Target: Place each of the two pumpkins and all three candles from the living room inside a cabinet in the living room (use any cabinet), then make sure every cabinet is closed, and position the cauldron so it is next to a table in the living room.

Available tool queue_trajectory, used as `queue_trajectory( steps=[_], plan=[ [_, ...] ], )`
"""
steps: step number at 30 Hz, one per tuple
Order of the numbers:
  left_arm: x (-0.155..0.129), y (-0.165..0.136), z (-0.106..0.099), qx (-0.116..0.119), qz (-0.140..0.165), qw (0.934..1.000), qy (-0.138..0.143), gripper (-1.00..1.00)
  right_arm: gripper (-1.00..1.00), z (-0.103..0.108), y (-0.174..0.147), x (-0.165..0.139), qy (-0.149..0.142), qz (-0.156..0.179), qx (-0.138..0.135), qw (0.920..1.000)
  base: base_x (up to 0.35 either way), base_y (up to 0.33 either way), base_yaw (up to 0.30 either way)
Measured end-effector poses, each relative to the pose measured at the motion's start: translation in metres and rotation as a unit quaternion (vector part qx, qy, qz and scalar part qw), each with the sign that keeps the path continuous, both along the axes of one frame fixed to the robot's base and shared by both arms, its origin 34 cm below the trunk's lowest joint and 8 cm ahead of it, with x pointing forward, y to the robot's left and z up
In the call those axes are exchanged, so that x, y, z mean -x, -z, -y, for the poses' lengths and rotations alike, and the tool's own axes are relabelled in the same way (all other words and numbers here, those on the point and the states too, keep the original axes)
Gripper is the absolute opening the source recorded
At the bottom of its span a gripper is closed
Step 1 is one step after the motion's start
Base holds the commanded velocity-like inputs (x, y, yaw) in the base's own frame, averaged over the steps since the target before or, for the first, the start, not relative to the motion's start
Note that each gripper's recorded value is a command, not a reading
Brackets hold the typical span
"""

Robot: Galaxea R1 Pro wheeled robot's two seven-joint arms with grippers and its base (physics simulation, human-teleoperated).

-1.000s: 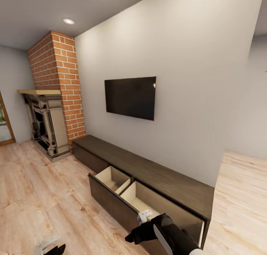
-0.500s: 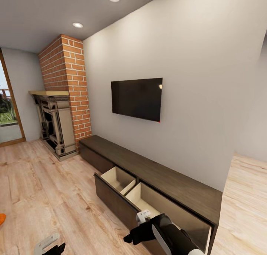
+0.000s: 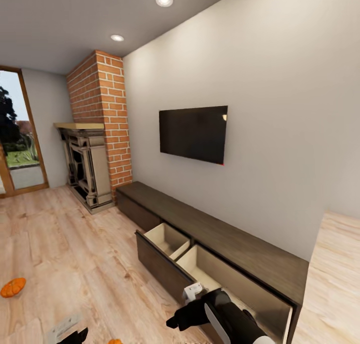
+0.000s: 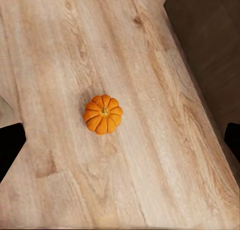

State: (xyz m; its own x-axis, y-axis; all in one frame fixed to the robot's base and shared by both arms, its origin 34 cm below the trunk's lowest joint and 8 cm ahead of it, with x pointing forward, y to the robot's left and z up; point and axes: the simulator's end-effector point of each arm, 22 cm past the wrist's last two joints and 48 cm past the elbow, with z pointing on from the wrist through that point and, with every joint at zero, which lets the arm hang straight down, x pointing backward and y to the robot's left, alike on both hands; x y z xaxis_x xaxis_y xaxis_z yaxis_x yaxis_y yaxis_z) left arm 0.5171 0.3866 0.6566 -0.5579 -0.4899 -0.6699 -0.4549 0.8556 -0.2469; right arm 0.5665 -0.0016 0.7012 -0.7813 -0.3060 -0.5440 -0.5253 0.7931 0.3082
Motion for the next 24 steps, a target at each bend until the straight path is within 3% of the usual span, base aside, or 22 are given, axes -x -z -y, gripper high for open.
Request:
queue_trajectory(
  steps=[9, 16, 24],
  plan=[
    [0.0001, -0.0013, -0.0001, -0.002, 0.001, 1.0, 0.0, 1.0, 1.0, -0.0012, -0.0026, -0.0001, -0.001, 0.002, -0.001, 1.0, -0.163, -0.033, 0.271],
    [-0.0002, -0.0026, 0.0004, -0.002, 0.003, 1.0, 0.0, 1.0, 1.0, -0.0013, -0.0045, -0.0004, -0.001, 0.005, -0.001, 1.0, 0.032, -0.188, 0.274],
    [-0.0012, -0.0045, 0.0004, -0.002, 0.005, 1.0, 0.001, 1.0, 1.0, -0.0014, -0.0062, -0.0009, -0.001, 0.007, 0.0, 1.0, 0.025, -0.034, 0.274]
  ],
)
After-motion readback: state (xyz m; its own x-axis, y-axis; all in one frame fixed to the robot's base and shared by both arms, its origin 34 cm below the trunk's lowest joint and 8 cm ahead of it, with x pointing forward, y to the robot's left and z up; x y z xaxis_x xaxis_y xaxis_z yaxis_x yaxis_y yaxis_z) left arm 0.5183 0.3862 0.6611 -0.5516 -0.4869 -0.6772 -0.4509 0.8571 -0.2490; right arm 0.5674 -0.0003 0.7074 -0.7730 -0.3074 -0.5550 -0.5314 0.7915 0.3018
